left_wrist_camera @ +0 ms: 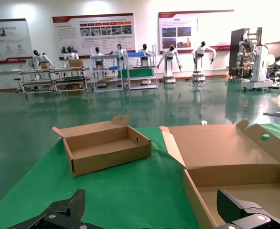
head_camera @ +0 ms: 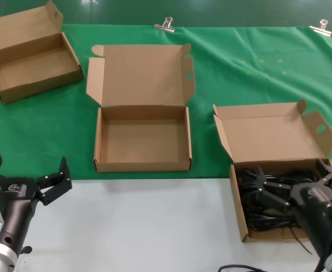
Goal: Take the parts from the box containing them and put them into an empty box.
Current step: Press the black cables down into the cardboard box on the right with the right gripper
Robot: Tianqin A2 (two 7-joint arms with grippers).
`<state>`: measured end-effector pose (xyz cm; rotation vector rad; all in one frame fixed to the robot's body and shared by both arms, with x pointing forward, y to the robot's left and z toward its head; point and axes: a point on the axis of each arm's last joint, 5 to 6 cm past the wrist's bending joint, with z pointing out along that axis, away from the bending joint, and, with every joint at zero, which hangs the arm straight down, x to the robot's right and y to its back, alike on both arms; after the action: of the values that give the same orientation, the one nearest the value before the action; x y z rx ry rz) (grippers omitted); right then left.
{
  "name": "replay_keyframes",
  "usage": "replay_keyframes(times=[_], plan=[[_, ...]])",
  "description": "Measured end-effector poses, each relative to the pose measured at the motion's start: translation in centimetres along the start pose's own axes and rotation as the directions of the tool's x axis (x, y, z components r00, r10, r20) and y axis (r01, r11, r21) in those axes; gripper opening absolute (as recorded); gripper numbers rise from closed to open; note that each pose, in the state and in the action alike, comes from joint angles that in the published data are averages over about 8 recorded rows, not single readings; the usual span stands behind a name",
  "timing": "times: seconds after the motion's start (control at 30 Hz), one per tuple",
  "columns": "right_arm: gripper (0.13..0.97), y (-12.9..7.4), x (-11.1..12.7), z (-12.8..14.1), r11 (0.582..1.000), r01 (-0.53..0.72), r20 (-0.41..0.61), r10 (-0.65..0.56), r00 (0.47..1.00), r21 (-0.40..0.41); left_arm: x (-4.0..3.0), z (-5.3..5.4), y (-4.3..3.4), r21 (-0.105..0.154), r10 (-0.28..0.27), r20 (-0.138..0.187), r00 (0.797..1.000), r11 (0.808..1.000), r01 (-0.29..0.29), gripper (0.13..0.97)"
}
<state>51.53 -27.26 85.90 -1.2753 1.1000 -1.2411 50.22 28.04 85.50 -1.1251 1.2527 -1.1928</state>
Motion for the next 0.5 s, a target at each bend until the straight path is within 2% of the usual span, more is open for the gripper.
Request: replay_keyframes(times=[0.5], plan=[[0.966,-0.06,-0.1,0.16,1.0,0.004,0.001,-0.004,1.0,0.001,0.0,0.0,0.0,0.0,0.0,0.0,1.0,1.0,0.0,0.966]])
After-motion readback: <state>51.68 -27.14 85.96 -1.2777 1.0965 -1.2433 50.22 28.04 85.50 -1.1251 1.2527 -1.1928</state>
